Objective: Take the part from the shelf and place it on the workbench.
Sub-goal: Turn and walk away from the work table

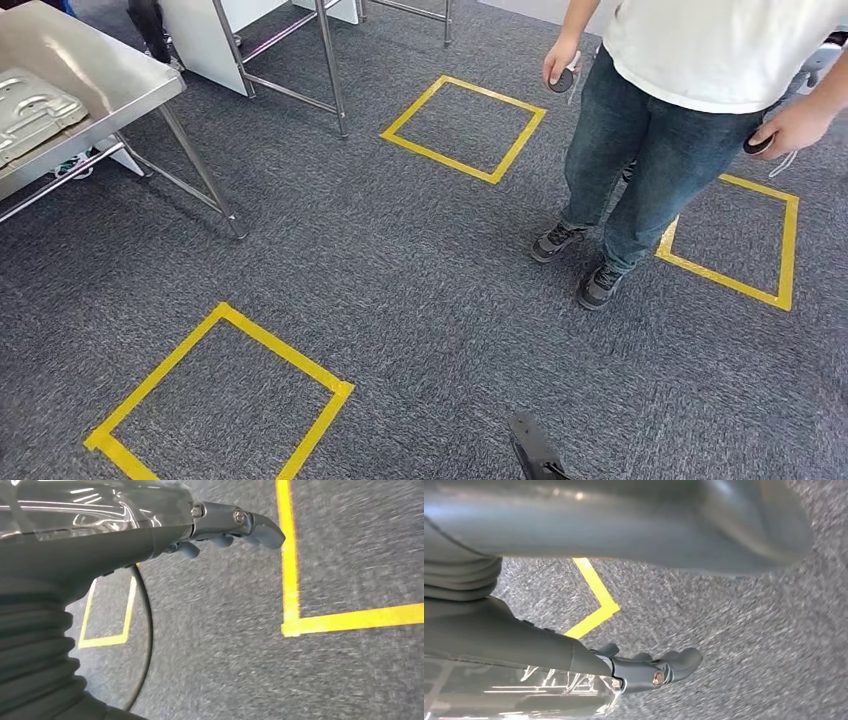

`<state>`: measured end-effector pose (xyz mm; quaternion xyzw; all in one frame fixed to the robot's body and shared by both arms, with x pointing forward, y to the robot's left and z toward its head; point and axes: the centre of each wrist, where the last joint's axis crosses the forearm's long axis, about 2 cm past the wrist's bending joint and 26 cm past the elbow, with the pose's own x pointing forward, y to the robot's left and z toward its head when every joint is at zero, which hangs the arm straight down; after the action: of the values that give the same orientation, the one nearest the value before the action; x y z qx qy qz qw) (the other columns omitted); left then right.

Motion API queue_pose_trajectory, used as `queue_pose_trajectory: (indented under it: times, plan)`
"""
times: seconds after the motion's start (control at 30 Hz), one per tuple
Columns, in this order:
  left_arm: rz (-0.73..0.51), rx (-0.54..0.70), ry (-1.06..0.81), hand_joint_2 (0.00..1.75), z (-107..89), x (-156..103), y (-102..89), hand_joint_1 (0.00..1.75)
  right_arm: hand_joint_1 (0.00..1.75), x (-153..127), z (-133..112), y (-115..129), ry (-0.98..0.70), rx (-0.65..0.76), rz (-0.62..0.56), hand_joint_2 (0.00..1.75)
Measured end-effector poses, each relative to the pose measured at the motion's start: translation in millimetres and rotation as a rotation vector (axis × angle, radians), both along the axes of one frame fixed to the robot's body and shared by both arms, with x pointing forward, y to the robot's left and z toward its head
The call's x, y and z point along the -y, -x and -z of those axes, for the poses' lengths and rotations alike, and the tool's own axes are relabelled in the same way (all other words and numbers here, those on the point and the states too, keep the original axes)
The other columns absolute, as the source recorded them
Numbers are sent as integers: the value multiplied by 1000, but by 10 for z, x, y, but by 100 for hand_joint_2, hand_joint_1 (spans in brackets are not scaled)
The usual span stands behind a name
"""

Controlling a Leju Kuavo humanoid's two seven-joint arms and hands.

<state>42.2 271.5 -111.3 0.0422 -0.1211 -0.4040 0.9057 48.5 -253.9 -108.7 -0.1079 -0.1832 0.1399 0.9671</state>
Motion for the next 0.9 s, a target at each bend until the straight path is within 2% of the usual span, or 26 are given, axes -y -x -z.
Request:
queue_pose_trajectory:
  times: [0.9]
  plan:
    - [30,34,29,0,-2,-5,-19,0,0,10,0,-10,1,-2,13,0]
